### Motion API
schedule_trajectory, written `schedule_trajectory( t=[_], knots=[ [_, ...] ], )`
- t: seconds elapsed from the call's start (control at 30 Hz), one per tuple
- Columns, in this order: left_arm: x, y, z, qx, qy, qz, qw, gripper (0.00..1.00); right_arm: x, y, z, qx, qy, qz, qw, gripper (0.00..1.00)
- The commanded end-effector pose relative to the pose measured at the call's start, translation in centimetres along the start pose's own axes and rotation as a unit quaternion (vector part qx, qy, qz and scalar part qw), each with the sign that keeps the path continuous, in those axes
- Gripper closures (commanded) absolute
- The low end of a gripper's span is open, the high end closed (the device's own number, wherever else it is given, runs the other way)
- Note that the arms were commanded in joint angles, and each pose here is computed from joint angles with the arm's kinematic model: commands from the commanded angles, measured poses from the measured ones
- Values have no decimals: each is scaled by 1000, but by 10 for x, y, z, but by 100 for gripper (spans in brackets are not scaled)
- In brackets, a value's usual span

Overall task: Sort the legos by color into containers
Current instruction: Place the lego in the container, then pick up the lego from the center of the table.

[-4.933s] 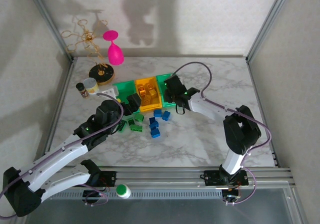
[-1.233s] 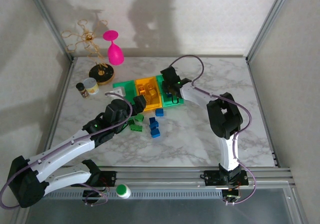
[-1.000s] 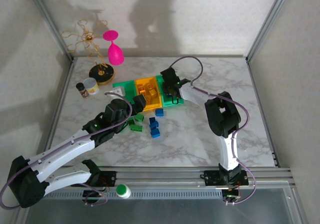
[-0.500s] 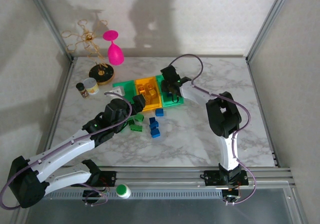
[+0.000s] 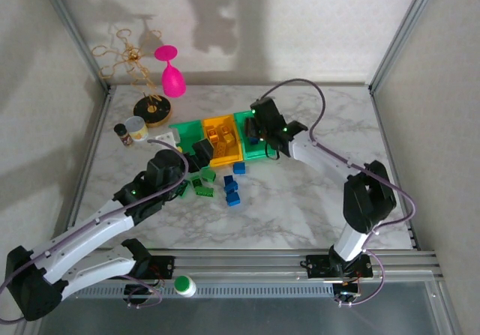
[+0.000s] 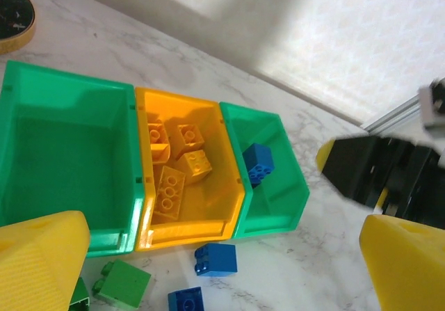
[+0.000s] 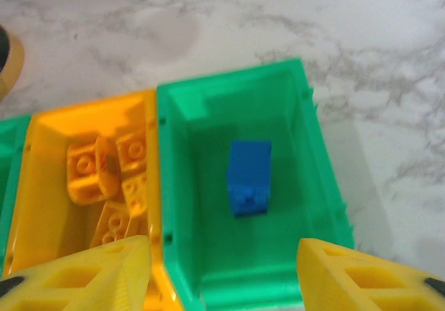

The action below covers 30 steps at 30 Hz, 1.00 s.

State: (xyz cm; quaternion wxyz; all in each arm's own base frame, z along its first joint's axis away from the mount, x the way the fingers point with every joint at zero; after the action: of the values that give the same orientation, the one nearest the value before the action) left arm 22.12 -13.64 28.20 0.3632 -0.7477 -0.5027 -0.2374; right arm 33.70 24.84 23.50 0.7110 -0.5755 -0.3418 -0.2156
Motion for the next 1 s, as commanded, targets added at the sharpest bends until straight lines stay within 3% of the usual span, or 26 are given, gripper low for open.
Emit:
schedule_trajectory(
  t=[0.0, 0.2, 0.4, 0.63, 0.97],
  knots=[
    [-5, -5, 15, 21, 3, 8, 1000, 0, -26, -13, 12, 7, 10, 13, 1000, 42],
    [-14, -10, 28, 26, -12, 14, 1000, 0, -65, -18, 37, 12, -5, 26, 1000, 39],
    [-25, -8, 39, 36, -27, 23, 999, 0, -95, 2, 58, 26, -31, 56, 998, 35],
    [-27, -11, 45, 44, -28, 21, 998, 0, -113, 25, 66, 5, -70, 86, 994, 33],
    [-30, -9, 46, 47, -28, 23, 998, 1, -118, 44, 66, -30, -47, 99, 993, 32]
  ],
)
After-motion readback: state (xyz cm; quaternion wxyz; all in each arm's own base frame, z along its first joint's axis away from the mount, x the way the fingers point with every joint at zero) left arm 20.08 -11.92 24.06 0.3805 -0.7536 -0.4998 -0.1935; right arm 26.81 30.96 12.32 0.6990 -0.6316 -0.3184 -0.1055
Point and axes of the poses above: each hand's point on the last joint's axis, 136 mm out from that joint toward the fingers, its own y axis out along the fingers, its own z axis along the line the jaws close on, x = y × z, the point moved 8 cm from there along -y, back along the fingers, and after that the axes turned 6 degrees about -y, right-handed, at the moved point
